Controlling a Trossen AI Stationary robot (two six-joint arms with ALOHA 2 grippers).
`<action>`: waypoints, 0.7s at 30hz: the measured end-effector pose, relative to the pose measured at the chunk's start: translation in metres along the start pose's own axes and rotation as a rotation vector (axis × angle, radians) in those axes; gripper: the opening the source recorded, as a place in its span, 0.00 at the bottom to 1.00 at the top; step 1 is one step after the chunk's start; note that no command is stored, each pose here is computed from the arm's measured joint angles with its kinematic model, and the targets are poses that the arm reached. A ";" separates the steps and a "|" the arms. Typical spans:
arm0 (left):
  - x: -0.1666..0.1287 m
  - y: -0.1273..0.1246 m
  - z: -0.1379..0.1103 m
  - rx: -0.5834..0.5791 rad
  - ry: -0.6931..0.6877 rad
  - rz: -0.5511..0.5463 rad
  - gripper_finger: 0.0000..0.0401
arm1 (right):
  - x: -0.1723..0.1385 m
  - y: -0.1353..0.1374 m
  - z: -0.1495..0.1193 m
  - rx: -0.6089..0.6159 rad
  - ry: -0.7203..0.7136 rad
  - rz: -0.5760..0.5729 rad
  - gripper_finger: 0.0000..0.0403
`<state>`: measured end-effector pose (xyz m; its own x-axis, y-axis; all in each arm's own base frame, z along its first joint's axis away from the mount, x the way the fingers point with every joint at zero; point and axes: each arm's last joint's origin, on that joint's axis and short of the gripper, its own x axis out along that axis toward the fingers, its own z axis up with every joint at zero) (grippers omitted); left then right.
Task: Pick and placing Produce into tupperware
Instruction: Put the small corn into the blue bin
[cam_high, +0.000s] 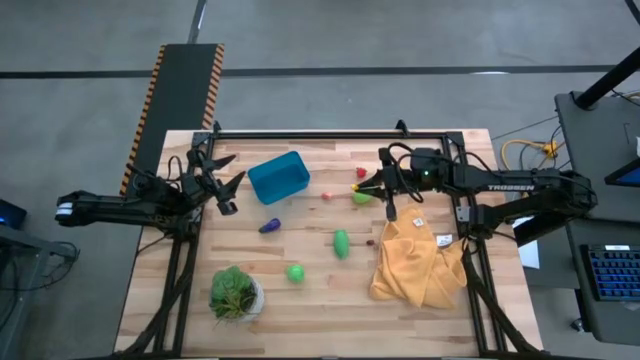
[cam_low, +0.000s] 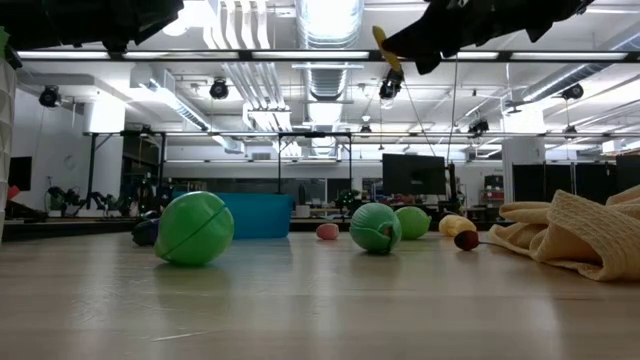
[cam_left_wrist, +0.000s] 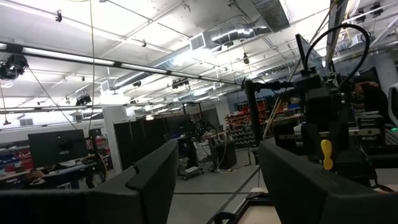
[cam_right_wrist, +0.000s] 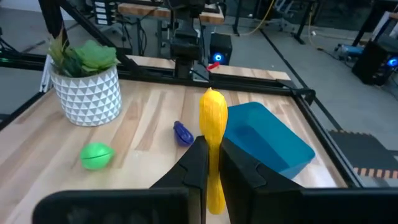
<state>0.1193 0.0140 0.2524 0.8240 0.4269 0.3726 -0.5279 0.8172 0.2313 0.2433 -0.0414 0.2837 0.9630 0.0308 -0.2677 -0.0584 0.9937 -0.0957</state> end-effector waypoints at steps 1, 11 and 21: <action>0.000 0.000 0.000 0.000 -0.001 0.001 0.52 | 0.000 0.000 0.000 0.008 0.000 0.000 0.07; 0.000 0.000 0.000 0.000 0.000 0.000 0.52 | 0.000 -0.001 0.002 0.026 -0.018 -0.008 0.07; 0.000 0.000 0.000 0.000 -0.001 0.001 0.52 | 0.016 -0.011 -0.006 0.070 0.001 -0.138 0.07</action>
<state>0.1193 0.0141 0.2524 0.8235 0.4271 0.3734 -0.5285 0.8169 0.2311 0.2572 -0.0521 0.2744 0.9604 -0.1071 -0.2574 0.0934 0.9935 -0.0650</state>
